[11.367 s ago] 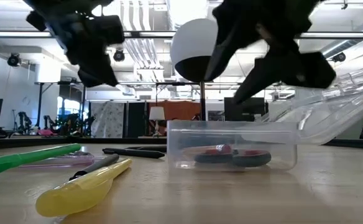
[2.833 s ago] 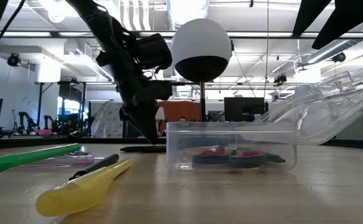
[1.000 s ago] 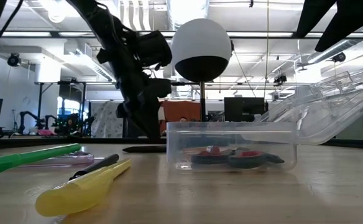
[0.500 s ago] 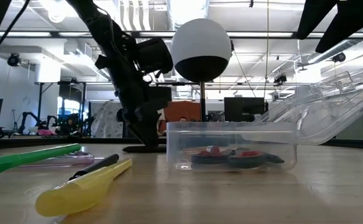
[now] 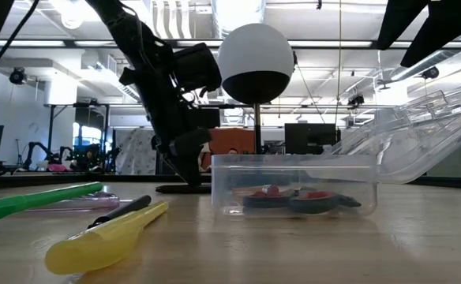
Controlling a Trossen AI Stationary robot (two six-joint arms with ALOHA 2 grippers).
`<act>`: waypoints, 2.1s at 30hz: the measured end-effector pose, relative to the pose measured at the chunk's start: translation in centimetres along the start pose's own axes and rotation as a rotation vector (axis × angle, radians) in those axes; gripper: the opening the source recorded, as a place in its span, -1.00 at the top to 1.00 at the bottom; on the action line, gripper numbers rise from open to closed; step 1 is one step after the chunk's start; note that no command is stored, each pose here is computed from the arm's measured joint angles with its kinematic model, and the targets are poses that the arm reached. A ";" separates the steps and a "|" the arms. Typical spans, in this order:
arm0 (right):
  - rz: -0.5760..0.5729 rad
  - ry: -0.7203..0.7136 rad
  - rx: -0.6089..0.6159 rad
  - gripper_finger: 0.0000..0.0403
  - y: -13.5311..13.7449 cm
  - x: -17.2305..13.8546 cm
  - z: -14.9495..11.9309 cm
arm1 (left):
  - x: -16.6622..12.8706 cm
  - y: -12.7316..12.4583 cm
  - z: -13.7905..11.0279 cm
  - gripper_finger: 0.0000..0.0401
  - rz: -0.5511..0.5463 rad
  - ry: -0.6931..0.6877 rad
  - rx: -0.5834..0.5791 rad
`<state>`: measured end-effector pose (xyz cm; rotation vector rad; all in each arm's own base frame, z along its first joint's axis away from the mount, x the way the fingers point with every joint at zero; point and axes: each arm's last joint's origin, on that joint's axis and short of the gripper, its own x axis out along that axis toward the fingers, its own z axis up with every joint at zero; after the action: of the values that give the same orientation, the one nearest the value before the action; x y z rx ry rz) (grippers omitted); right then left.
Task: Pick & place school supplies into a supply box
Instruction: Put the black pen into the transparent supply box
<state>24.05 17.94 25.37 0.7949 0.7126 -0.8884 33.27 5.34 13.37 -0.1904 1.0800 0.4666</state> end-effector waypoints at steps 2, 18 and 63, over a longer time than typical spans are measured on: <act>0.000 0.000 0.000 0.13 0.0 0.0 0.0 | 0.0 0.0 0.0 0.94 0.002 0.001 0.002; -0.114 -0.144 0.266 0.13 -1.4 0.4 1.7 | -7.4 0.0 1.6 0.96 -0.301 -0.129 -0.304; -0.287 -0.053 -0.416 0.13 -13.8 -0.3 10.0 | -6.5 -17.0 5.7 0.70 -0.185 0.094 -0.985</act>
<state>13.94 4.23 26.70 0.3019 0.9405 -0.9704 43.13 -9.41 20.45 -1.1769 0.8333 0.7970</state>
